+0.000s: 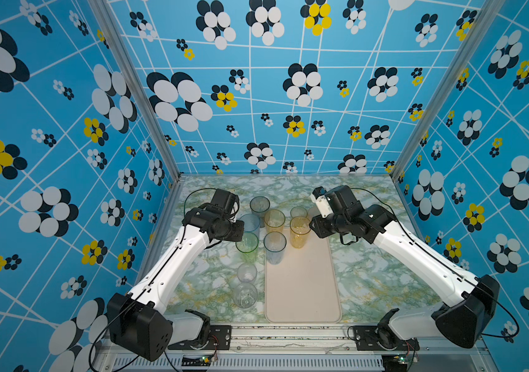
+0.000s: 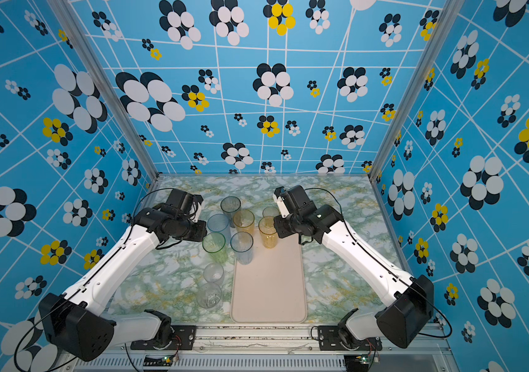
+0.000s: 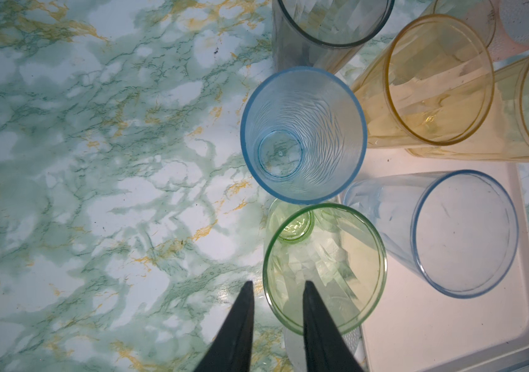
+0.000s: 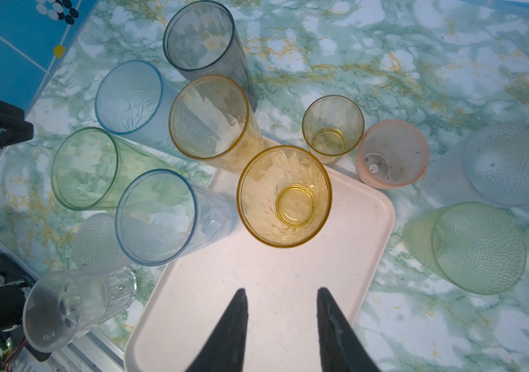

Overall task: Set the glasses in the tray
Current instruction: 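Draw the right arm back while the left gripper reaches to the green-rimmed glass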

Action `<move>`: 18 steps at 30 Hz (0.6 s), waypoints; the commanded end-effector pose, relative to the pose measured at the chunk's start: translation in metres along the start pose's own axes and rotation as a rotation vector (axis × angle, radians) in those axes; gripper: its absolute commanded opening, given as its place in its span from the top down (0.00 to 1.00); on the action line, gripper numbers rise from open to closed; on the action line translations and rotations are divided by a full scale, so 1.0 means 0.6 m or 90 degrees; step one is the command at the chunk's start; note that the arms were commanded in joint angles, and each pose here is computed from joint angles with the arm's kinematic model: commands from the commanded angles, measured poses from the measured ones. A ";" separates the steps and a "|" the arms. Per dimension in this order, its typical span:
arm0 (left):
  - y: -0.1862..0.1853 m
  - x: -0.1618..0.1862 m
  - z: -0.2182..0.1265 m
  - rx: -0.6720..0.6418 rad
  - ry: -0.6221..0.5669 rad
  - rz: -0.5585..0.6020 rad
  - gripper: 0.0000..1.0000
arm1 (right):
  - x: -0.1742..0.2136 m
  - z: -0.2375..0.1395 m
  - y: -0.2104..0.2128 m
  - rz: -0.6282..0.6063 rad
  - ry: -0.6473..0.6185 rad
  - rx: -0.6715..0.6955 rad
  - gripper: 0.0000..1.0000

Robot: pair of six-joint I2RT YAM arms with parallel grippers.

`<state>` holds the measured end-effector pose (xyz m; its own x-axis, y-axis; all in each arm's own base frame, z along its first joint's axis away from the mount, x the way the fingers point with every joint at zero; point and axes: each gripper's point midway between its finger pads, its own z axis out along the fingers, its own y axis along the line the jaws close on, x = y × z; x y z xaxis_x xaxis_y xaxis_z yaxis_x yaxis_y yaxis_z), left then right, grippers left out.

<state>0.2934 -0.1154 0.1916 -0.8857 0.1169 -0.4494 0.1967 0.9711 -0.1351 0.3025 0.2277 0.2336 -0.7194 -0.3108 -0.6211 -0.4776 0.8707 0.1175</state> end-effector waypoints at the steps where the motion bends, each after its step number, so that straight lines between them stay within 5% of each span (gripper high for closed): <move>1: 0.006 0.032 0.018 -0.013 0.050 -0.006 0.72 | -0.001 -0.002 0.001 0.010 -0.007 -0.010 0.62; 18: 0.011 0.047 0.062 -0.025 0.098 -0.002 0.77 | 0.009 -0.004 -0.002 0.013 -0.007 -0.005 0.62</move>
<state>0.2871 -0.1142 0.1535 -0.9332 0.1334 -0.3337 0.1812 0.9765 -0.1165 0.3000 0.2276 0.2294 -0.7252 -0.3057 -0.6170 -0.4758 0.8702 0.1279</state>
